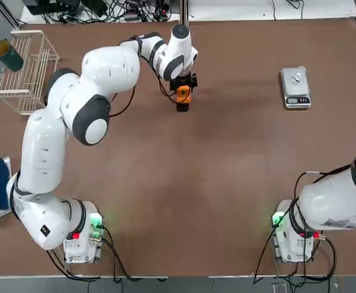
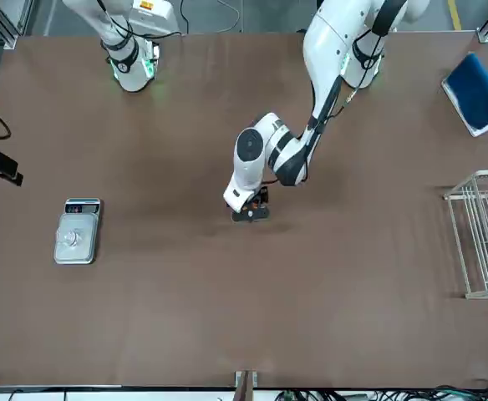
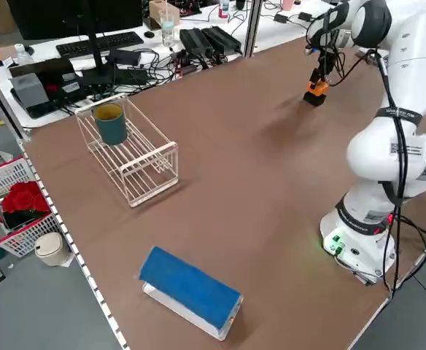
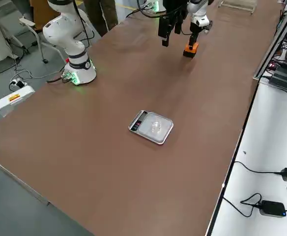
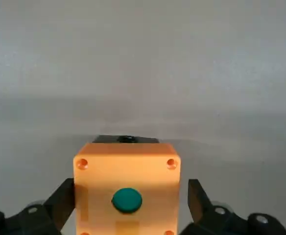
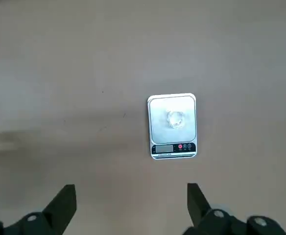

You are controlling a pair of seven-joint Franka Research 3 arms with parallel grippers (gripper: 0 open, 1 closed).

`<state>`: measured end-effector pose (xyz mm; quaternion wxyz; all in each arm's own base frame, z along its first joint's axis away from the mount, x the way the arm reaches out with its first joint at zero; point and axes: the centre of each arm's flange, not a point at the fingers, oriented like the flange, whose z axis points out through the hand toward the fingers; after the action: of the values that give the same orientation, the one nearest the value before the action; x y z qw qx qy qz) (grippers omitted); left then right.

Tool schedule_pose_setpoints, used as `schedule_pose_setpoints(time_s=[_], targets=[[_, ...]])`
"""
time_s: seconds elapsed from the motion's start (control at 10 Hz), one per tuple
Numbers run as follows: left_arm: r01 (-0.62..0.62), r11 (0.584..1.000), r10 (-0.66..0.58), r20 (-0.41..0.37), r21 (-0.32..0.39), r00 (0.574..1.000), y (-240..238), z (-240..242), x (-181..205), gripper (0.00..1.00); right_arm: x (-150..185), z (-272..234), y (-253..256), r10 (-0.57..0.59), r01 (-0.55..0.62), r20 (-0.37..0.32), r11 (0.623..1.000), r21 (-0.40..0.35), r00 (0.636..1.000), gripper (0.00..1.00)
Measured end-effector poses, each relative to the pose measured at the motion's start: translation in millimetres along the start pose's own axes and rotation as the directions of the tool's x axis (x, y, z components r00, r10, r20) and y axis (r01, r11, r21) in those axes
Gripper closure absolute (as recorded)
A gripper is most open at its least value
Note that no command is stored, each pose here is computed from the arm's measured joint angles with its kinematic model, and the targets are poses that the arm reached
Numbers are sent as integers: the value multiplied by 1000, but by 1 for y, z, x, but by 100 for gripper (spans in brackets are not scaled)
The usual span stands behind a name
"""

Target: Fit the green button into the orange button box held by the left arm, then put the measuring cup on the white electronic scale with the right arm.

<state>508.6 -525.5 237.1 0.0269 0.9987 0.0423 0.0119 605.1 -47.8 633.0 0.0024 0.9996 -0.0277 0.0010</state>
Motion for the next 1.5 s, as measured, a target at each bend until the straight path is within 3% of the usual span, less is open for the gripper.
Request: schedule_pose_setpoints(time_s=[1.1,1.3,1.5], targets=[[9,1000,-9,9,21,1000,-4,-19,6,3,0,0,0,0,0,-1,1000,0,1000,0],[10,1000,-10,3,14,1000,-3,-26,7,16,0,0,0,0,0,-1,1000,0,1000,0],[17,1000,-17,1,12,1000,-2,-38,6,48,0,0,0,0,0,-1,1000,0,1000,0]])
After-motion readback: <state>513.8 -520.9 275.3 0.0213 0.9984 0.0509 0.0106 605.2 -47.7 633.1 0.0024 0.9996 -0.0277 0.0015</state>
